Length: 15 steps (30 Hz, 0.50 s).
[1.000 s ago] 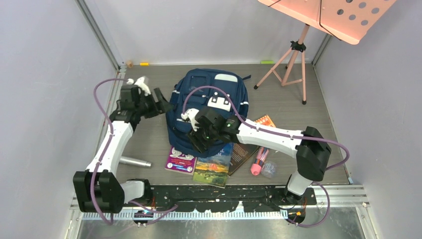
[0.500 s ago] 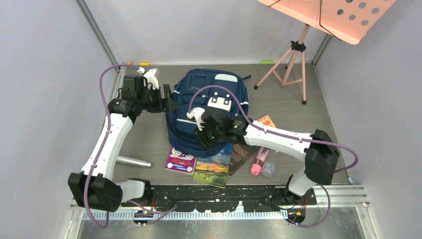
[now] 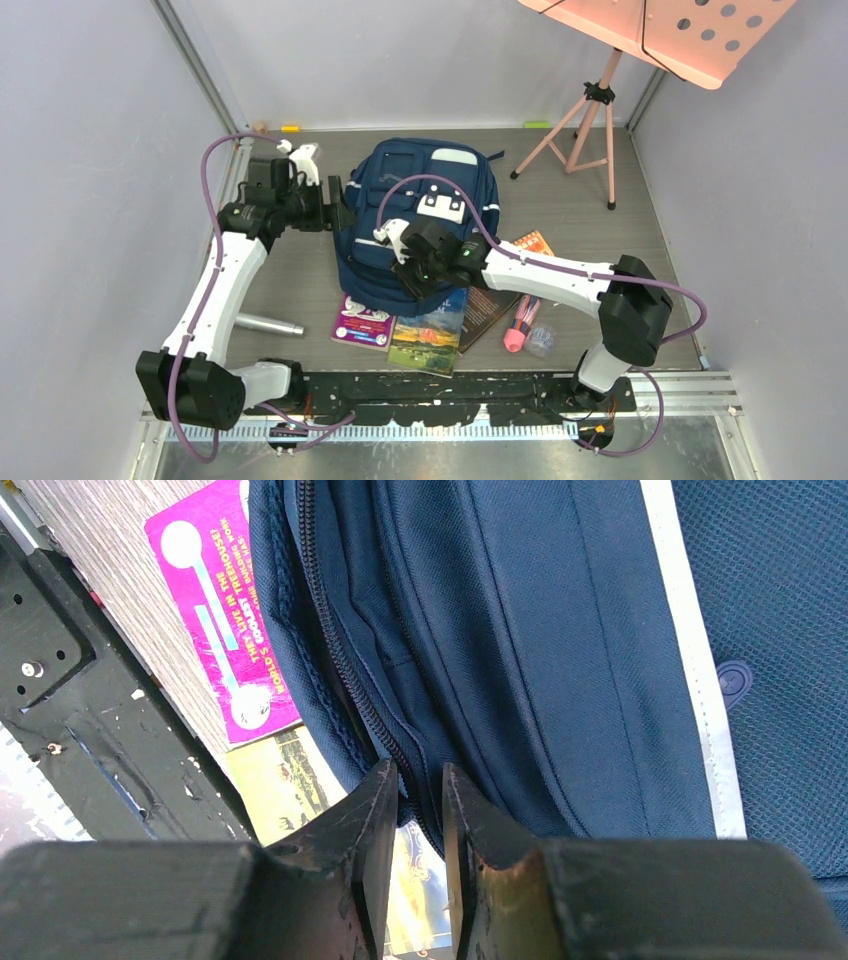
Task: Pack the student bag
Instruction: Unzip the student bag at the center of the board.
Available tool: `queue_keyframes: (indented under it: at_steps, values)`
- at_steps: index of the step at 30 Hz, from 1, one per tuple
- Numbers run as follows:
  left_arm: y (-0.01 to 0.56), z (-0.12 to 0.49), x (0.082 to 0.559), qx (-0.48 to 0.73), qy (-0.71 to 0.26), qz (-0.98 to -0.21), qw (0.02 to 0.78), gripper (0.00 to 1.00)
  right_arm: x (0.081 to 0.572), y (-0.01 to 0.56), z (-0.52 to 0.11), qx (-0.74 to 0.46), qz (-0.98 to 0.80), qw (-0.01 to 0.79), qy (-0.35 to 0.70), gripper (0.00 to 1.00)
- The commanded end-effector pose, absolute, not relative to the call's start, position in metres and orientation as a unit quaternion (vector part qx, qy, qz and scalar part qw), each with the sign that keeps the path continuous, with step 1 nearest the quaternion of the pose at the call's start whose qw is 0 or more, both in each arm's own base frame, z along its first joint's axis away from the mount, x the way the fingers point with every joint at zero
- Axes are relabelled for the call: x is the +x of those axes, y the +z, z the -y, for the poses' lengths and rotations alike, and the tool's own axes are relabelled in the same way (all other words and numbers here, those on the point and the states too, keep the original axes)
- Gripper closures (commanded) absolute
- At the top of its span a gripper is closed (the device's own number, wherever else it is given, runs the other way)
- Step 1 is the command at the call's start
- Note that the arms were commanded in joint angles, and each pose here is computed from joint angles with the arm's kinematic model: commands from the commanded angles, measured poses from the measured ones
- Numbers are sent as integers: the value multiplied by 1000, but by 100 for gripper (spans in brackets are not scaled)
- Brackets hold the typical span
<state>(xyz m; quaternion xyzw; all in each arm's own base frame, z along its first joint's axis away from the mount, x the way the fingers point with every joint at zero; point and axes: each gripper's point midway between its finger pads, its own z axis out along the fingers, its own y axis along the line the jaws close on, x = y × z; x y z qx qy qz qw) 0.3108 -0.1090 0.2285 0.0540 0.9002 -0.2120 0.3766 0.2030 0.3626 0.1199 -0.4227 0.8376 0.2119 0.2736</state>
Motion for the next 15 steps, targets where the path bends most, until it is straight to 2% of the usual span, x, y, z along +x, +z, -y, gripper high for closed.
queue_keyframes:
  at_steps: [1,10,15]
  values:
    - [236,109,310,75,-205,-892,396,25,214,147,-370,-415,-826,309,222,73]
    - [225,128,300,130,-203,-891,385,25,216,162,-364,-401,-824,320,240,85]
    - [224,146,289,180,-219,-880,381,26,214,174,-362,-387,-821,332,256,86]
